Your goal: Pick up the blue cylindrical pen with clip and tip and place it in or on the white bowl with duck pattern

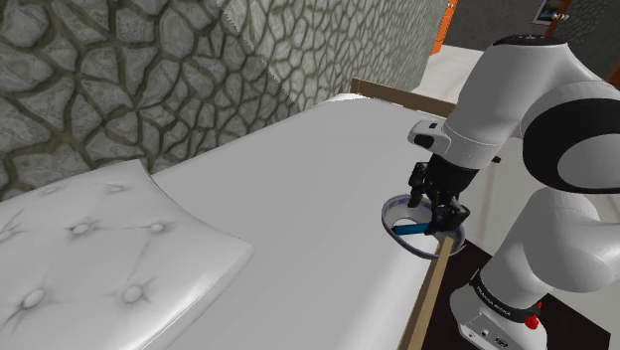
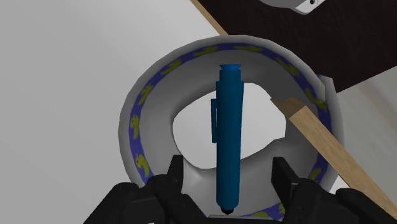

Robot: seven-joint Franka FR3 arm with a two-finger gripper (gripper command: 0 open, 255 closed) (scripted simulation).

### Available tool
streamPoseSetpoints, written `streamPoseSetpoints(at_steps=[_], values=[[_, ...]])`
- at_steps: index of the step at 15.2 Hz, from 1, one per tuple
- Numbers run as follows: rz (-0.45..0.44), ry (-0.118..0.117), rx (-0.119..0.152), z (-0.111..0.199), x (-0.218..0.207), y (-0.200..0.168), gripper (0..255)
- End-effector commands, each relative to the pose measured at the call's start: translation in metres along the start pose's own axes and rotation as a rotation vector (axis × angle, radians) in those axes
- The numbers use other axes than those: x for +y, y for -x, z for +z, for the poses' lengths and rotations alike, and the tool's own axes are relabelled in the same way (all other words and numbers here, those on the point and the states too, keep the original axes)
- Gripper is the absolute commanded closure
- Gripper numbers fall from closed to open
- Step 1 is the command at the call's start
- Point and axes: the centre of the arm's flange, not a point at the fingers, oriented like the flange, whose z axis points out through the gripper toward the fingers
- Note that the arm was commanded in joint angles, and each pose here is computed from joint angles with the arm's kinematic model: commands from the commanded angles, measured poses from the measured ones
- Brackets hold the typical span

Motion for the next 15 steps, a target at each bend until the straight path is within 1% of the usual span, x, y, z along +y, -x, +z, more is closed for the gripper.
streamPoseSetpoints(at_steps=[1,4,8,15], values=[[0.0,0.0,0.0,0.0,0.0,0.0,0],[0.0,0.0,0.0,0.0,0.0,0.0,0],[0.0,0.0,0.0,-0.05,0.0,0.0,0],[0.0,0.0,0.0,-0.05,0.0,0.0,0]])
